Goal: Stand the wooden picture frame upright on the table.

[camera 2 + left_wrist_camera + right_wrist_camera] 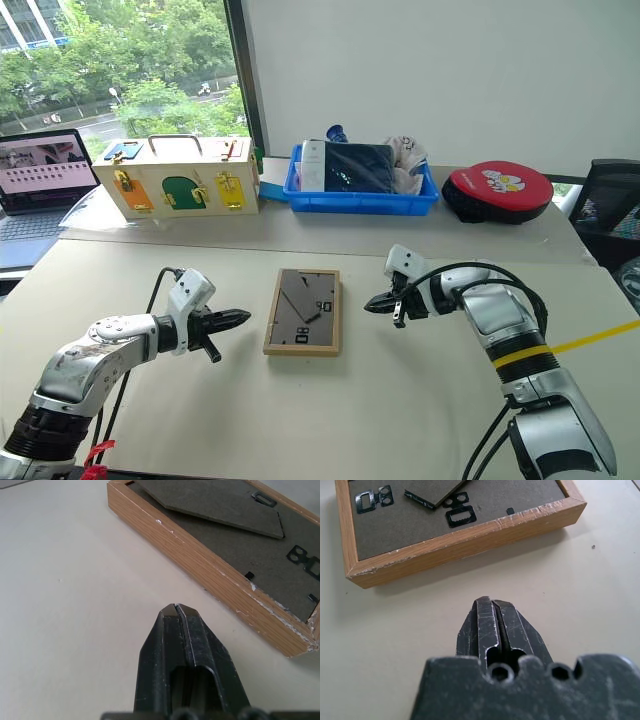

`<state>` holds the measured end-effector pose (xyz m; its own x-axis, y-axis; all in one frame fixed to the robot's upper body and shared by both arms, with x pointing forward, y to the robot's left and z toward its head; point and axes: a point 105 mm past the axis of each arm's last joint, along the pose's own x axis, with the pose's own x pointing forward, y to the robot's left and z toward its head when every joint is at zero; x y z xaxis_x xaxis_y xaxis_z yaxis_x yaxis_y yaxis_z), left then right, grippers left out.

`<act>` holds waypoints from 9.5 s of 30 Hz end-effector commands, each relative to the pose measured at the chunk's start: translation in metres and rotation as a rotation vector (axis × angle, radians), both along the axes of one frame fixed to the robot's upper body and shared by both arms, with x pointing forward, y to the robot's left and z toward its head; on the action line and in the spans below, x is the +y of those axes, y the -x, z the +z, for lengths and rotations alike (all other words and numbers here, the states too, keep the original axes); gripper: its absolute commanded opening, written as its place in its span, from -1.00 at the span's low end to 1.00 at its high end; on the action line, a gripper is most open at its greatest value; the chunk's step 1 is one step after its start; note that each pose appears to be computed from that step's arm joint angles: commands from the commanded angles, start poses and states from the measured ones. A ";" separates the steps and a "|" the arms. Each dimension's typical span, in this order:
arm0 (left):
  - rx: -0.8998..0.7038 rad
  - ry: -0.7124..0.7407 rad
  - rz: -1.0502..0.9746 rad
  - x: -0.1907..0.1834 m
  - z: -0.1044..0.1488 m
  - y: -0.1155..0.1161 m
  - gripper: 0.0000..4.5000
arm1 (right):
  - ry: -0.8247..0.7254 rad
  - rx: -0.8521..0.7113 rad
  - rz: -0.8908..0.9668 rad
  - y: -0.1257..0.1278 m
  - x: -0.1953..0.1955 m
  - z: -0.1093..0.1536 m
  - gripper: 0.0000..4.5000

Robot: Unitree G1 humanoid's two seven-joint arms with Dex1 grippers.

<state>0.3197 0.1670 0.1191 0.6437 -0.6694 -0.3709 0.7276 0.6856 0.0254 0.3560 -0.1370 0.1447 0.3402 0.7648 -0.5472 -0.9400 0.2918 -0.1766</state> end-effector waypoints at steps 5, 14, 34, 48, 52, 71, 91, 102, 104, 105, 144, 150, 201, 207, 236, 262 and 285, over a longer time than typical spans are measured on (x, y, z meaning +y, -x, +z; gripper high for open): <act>-0.041 -0.032 -0.017 -0.015 -0.005 -0.014 -1.00 | -0.022 -0.059 -0.009 -0.014 0.013 -0.001 -0.99; -0.046 -0.055 -0.077 -0.051 -0.017 -0.027 -1.00 | -0.010 -0.057 0.007 -0.019 0.031 -0.021 -0.99; 0.149 -0.068 -0.216 -0.070 -0.049 0.047 -1.00 | -0.031 0.059 -0.018 0.038 0.026 -0.031 -0.99; 0.123 -0.139 -0.102 -0.028 -0.049 0.022 -1.00 | -0.032 0.093 0.013 0.038 0.030 -0.034 -0.99; 0.100 -0.148 -0.113 -0.028 -0.047 0.015 -1.00 | -0.030 0.124 0.029 0.043 0.031 -0.038 -0.99; 0.201 0.001 0.085 0.029 -0.011 0.013 -1.00 | -0.028 0.048 -0.140 0.017 -0.041 -0.001 -0.99; 0.655 0.361 -0.089 -0.039 -0.001 0.048 0.98 | 0.210 -0.191 0.137 0.044 -0.027 -0.034 -1.00; 0.685 0.347 -0.083 -0.080 -0.024 0.050 0.98 | 0.104 -0.216 0.170 0.035 0.011 -0.033 -1.00; 0.695 0.375 -0.098 -0.086 -0.022 0.051 0.98 | 0.088 -0.218 0.167 0.034 0.015 -0.032 -1.00; 0.702 0.407 -0.118 -0.093 -0.020 0.052 0.98 | 0.081 -0.216 0.164 0.034 0.017 -0.032 -1.00; 0.716 0.657 -0.160 -0.093 0.003 0.050 -0.49 | 0.028 -0.237 0.037 0.018 -0.001 -0.005 -1.00; 0.659 0.703 -0.185 -0.078 0.029 0.035 -0.49 | -0.132 -0.245 -0.136 0.000 -0.036 0.062 -1.00; 0.579 0.617 -0.289 -0.096 0.039 0.009 -0.49 | -0.189 -0.009 0.066 0.024 0.043 0.056 0.71; 0.569 0.616 -0.285 -0.095 0.042 0.006 -0.49 | -0.216 0.046 0.170 0.044 0.064 0.051 0.71; 0.767 0.765 -0.318 -0.108 0.053 0.007 -0.49 | 0.140 -0.644 -0.177 0.003 -0.085 0.038 0.71; 0.799 0.821 -0.367 -0.118 0.078 -0.003 -0.49 | 0.183 -1.533 -0.013 0.030 -0.013 0.100 0.71; 0.626 0.691 -0.381 -0.107 0.069 0.003 0.78 | 0.128 -1.632 0.067 0.041 0.000 0.105 -0.07</act>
